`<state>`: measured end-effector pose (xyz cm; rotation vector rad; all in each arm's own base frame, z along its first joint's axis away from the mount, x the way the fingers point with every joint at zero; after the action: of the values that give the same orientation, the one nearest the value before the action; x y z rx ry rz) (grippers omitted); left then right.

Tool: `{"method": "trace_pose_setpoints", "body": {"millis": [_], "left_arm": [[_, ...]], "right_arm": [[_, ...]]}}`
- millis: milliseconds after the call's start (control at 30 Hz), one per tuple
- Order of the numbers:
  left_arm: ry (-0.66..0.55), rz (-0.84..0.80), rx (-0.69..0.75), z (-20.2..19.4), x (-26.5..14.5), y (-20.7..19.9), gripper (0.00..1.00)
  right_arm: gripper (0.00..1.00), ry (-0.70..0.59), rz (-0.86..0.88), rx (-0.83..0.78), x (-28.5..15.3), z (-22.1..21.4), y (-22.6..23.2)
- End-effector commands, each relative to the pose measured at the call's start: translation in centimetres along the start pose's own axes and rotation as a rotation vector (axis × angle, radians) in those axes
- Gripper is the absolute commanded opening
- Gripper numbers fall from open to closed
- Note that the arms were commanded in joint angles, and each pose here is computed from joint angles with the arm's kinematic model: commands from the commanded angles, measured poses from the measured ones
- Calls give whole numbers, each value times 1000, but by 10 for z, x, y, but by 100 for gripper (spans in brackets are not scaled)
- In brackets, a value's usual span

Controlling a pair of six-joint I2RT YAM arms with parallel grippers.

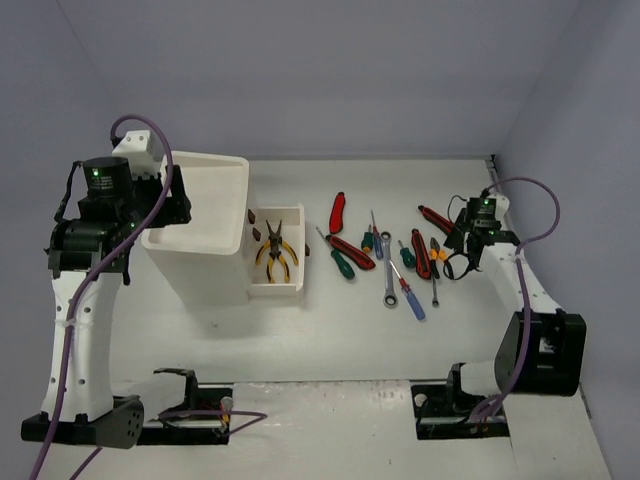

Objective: Sort the tools into containers

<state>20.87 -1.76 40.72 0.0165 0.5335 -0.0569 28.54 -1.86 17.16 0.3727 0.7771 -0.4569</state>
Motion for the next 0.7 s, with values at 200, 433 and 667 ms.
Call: {"method": "trace_pose_setpoints", "body": {"millis": [200,433,667], "left_arm": [[-39,-71,-28,-1,-3,-9,72],[-24,-78,-11,-4,0,-9,72],[-22,-77,-5,-1,3,-9,72]], "right_arm": [[40,115,-85,98,44,-13,-16],[40,226,-23,63,66,-31,-10],[30,263,-46,42,73,-51,-17]]}}
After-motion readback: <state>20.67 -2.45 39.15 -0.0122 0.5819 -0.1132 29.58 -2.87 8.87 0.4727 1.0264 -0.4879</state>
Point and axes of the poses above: each gripper's point midway between its finger pads, its own x axis out along the fingers, its own y axis along the line the jaws close on, z = x × y, the point moved 9 cm from there along -x, back along the fingers, and after that the axes turned 6 degrees about x, right-handed, at the moved point
